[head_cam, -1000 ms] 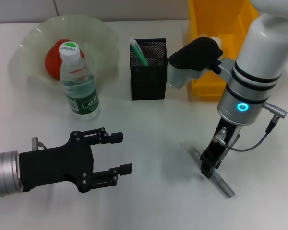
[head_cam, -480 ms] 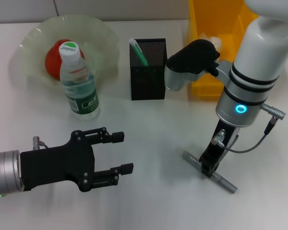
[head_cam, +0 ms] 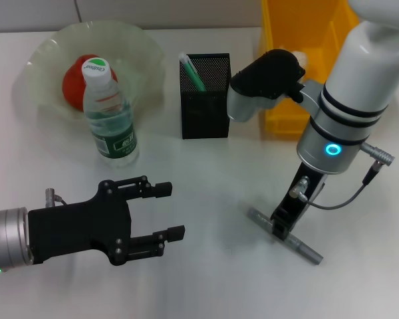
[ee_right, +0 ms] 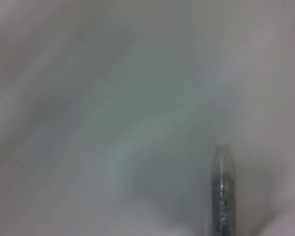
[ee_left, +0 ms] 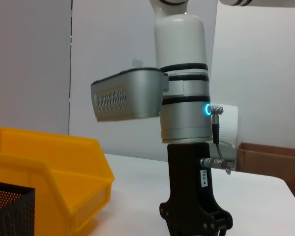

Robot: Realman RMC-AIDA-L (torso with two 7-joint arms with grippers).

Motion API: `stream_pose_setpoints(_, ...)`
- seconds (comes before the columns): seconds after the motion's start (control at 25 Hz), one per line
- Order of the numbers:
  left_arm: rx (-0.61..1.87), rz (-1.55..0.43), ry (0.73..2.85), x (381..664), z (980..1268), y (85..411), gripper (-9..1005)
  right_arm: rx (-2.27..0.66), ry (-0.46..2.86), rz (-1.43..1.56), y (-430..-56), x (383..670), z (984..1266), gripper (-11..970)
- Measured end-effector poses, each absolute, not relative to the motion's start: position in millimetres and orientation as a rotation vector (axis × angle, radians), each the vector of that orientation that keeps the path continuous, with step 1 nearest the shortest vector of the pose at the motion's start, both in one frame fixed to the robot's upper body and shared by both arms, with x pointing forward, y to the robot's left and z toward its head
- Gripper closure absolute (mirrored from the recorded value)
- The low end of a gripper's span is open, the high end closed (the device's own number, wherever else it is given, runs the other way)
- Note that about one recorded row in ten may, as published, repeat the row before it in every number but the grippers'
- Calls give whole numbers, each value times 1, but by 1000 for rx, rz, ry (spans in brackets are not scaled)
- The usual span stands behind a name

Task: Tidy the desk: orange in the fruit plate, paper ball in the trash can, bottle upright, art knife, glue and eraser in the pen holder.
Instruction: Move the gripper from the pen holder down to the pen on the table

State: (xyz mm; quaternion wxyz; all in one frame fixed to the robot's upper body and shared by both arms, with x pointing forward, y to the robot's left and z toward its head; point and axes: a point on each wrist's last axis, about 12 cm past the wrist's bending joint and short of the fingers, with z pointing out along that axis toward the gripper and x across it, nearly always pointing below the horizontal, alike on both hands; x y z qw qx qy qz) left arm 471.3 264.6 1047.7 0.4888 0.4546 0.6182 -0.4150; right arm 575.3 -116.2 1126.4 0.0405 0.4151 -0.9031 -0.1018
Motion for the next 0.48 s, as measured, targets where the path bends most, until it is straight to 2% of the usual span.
stream_pose_setpoints(0.24,1097,-1003,1502,472,1048,266,304,1315,-2842,-388,-119,574,1136,784)
stream_pose_setpoints(0.48,1094,-1000,1500,473,1049,266,303,1320,-3003,-644,-137,574,1156,750)
